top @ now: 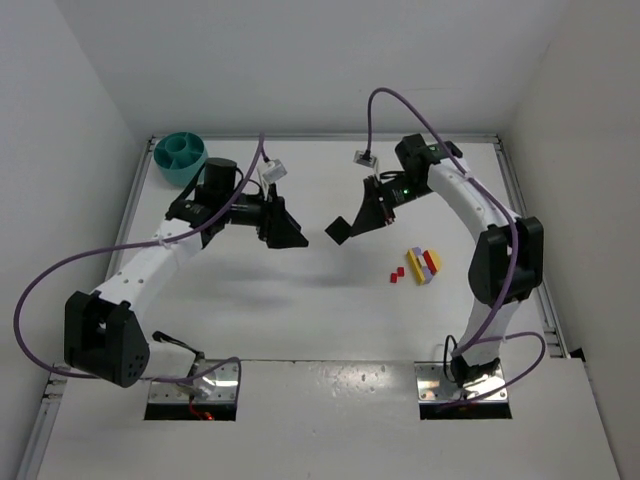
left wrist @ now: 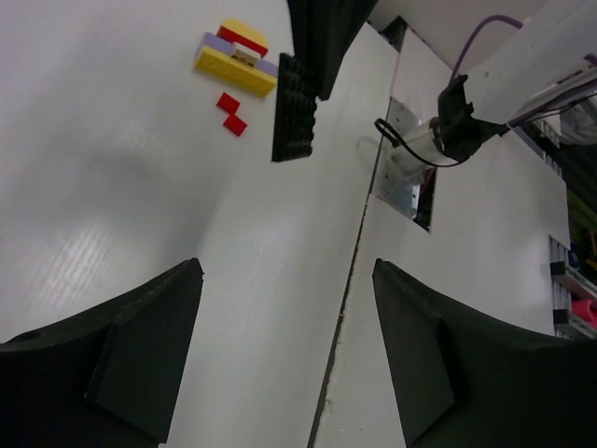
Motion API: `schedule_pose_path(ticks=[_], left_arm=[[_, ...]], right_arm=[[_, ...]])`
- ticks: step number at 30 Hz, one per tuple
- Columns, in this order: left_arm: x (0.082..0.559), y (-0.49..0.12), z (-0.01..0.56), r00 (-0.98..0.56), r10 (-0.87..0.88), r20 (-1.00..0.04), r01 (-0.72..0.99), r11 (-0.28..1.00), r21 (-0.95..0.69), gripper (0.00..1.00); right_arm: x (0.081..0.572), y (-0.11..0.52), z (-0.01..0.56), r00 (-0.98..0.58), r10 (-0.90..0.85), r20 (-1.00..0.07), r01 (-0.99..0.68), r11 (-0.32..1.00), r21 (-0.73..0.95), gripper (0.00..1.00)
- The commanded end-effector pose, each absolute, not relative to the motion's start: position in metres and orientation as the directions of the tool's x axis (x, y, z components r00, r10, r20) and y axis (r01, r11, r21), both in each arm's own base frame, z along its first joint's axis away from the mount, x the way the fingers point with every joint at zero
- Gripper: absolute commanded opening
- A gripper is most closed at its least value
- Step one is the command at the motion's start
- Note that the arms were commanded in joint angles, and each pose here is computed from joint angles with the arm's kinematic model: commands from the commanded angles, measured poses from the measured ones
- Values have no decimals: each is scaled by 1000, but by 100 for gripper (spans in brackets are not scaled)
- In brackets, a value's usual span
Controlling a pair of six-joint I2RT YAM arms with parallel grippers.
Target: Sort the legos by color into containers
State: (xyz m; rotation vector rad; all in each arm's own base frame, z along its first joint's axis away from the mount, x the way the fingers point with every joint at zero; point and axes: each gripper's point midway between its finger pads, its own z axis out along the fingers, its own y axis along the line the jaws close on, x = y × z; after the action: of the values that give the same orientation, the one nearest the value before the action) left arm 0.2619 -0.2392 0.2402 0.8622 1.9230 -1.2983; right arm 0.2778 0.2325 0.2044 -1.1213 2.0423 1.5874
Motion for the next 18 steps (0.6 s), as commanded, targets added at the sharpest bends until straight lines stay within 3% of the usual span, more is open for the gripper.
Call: schedule_pose_path(ticks=[1,18], left_arm=[[255,-252,267,-517,142,-844,851,195,-488,78],[253,-266,250,-524,142,-840,846,198,-494,58]], right_arm=[[292,257,218,-581,-371,-724,-792,52,609,0],[269,299,216,-520,-463,-718,-803,-21,595,0]])
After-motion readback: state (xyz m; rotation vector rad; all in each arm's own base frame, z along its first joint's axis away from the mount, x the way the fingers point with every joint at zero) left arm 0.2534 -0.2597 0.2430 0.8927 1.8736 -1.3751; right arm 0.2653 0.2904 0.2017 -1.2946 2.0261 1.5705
